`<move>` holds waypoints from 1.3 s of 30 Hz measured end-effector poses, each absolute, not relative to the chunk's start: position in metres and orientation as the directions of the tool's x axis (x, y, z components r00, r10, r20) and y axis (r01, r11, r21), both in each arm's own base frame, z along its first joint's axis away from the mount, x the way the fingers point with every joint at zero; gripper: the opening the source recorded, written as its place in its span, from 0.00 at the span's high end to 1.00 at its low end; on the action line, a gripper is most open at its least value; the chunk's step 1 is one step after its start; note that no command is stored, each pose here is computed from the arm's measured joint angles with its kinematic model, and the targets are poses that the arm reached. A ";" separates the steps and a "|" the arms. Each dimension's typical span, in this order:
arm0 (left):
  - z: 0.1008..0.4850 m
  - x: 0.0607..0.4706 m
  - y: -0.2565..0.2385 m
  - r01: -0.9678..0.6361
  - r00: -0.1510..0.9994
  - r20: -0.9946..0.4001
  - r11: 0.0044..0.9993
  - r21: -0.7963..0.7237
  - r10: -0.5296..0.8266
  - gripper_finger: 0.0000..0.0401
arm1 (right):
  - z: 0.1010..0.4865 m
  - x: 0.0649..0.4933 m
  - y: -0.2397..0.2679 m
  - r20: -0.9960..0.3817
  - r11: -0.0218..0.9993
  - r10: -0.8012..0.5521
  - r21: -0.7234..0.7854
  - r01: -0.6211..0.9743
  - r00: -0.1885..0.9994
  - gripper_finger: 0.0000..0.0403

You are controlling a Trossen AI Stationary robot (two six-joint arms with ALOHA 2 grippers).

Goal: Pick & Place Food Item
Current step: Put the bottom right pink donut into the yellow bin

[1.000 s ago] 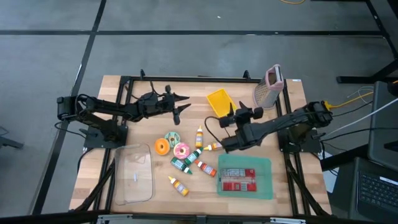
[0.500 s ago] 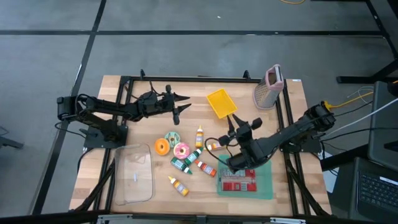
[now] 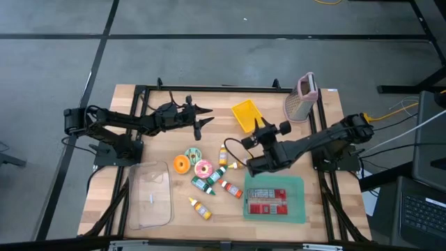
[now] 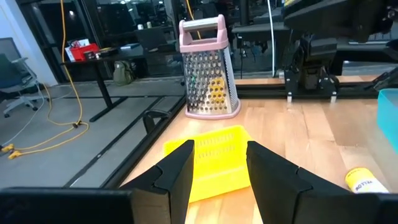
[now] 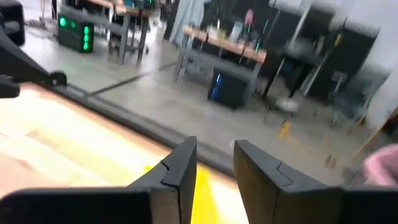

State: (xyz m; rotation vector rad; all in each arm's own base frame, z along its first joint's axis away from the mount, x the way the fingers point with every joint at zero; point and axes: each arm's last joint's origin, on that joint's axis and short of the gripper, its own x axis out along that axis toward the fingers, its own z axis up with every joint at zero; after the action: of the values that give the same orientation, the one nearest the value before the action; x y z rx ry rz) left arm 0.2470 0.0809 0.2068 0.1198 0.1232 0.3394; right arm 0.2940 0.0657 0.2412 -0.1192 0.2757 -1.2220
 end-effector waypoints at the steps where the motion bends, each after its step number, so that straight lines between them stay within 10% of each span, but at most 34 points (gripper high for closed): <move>1: 0.207 0.247 0.081 -0.325 0.935 -0.102 0.936 0.138 0.340 0.64 | 0.241 0.295 0.063 -0.153 0.335 -0.940 -0.224 0.915 0.306 0.73; 11: 0.207 0.244 0.088 -0.348 0.926 -0.103 0.927 0.138 0.363 0.64 | 0.238 0.298 0.084 0.003 0.354 -0.933 -0.163 0.921 0.360 0.74; 21: 0.206 0.244 0.089 -0.351 0.924 -0.114 0.928 0.122 0.364 0.64 | 0.248 0.312 0.083 -0.014 0.310 -0.938 -0.476 0.823 0.345 0.79; 39: 0.204 0.244 0.088 -0.343 0.925 -0.129 0.930 0.130 0.359 0.64 | 0.239 0.357 0.067 -0.064 0.292 -0.951 0.145 0.945 0.304 0.76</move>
State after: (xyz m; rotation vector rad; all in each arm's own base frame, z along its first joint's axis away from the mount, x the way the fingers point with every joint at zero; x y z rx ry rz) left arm 0.2443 0.0884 0.2042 0.1060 0.1521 0.3604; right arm 0.3571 0.0670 0.2387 0.1665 -0.0367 -1.2634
